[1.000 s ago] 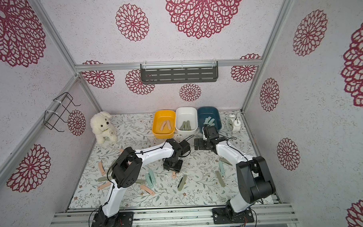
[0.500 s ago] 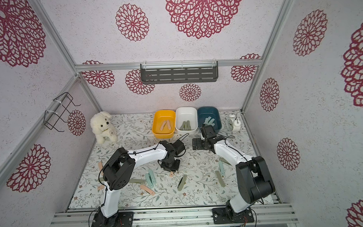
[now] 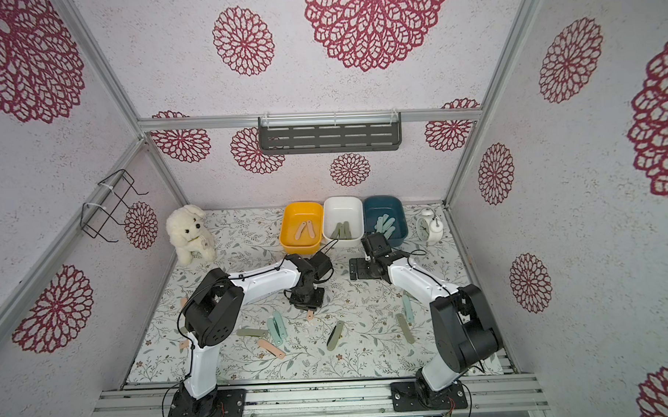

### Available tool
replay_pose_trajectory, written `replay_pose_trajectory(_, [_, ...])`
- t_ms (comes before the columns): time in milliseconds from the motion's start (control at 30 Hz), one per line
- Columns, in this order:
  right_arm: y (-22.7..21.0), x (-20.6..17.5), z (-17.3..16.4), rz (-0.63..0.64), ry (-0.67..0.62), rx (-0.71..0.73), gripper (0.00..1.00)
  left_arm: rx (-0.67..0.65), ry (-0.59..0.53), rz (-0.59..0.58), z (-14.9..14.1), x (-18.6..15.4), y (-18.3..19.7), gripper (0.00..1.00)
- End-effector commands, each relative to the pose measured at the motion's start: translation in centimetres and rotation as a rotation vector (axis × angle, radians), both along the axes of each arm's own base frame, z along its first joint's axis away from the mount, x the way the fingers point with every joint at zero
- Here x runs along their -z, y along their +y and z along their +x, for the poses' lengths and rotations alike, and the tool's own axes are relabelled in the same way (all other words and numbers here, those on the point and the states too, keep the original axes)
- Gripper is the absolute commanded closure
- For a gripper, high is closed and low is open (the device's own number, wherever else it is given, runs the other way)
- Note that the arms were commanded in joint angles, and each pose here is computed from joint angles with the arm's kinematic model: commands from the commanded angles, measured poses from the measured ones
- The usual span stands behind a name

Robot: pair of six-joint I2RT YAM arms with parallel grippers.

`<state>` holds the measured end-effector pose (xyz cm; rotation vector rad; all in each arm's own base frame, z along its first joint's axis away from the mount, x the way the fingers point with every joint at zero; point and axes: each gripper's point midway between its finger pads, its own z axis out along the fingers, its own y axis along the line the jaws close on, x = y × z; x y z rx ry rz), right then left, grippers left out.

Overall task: Place the fruit knives into the storage box by color
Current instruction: Pick up the fruit knife from the center of the board, then place the fruit knife in the storage box.

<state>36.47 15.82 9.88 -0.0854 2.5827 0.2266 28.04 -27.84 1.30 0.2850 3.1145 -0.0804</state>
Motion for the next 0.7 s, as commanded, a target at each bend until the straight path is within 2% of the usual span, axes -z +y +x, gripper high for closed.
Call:
replay_pose_trajectory(0, [1.4, -1.9, 1.8, 0.033, -0.057, 0.007, 0.01, -0.005, -0.044, 0.011, 1.8, -1.5, 0.5, 0.82])
replay_pose_trajectory(200, [2.3, -1.6, 2.6, 0.028, -0.060, -0.016, 0.01, -0.013, -0.165, 0.045, 7.0, -6.4, 2.0, 0.85])
replay_pose_trajectory(400, [3.0, -1.4, 5.2, 0.022, -0.077, -0.037, 0.01, -0.065, -0.287, 0.061, 14.5, -10.7, 4.5, 0.85])
replay_pose_trajectory(533, [3.3, -1.1, 6.3, 0.014, -0.066, -0.057, 0.01, -0.054, -0.360, 0.038, 19.5, -11.8, 5.0, 0.85])
replay_pose_trajectory(667, [3.3, -0.8, 6.5, 0.009, -0.046, -0.070, 0.01, -0.044, -0.420, 0.038, 23.5, -10.9, 5.4, 0.85])
